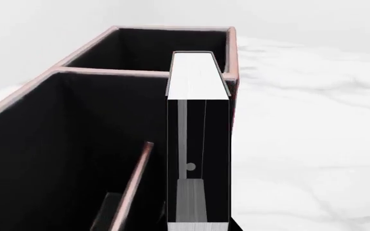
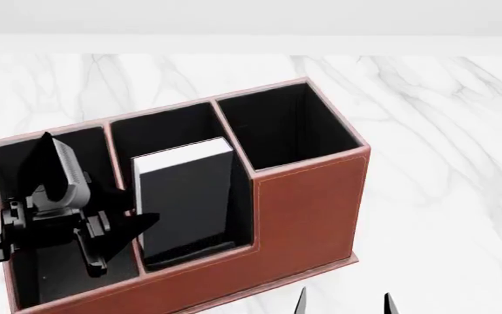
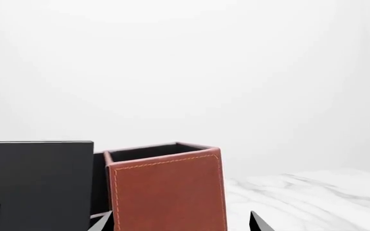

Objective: Pick up the book and place it in the back compartment of the caddy.

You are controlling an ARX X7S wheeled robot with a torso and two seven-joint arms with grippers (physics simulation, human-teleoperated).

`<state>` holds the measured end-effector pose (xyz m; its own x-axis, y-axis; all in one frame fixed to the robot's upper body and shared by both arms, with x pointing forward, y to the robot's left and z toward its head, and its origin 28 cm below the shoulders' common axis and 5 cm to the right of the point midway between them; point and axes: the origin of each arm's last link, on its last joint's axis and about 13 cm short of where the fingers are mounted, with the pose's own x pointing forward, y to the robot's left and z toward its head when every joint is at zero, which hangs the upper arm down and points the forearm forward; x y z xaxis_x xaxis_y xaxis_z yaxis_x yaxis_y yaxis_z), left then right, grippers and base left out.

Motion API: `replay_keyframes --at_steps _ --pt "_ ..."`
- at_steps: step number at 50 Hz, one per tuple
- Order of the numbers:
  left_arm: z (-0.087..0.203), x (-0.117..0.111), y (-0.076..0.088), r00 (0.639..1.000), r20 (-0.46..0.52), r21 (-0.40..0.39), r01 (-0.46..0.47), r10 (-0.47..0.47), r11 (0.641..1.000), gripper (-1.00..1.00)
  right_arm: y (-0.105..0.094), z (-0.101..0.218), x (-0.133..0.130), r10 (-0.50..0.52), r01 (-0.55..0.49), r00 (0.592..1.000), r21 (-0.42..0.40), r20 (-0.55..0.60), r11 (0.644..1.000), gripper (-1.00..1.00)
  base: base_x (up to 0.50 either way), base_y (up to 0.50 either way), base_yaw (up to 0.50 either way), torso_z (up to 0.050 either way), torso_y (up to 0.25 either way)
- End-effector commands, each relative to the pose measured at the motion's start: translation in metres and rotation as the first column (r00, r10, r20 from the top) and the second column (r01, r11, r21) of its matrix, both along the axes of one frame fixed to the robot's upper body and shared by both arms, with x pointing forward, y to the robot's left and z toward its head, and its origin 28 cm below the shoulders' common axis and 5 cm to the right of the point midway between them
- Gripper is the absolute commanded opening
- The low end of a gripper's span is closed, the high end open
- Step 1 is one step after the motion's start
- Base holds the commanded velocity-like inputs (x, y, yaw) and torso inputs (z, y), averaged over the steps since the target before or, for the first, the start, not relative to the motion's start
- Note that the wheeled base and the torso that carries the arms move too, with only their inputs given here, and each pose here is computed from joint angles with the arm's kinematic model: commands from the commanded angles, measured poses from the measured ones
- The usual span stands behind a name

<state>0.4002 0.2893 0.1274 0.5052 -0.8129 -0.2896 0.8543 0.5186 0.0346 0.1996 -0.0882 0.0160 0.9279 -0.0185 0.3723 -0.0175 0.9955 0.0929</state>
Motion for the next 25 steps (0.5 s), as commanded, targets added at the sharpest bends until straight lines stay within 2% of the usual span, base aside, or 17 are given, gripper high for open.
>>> replay_keyframes --at_steps 1,25 --pt "0.003 0.009 -0.007 1.000 0.010 -0.118 -0.016 0.017 0.993 -1.00 0.000 -0.001 0.001 0.001 -0.001 1.000 0.000 -0.003 1.000 1.00 0.00 0.00 0.00 0.000 0.000" --pt "-0.007 0.006 -0.008 0.998 -0.046 -0.157 -0.056 0.049 0.986 -1.00 0.000 -0.001 0.001 0.003 -0.003 1.000 -0.001 -0.006 1.000 1.00 0.00 0.00 0.00 0.000 0.001"
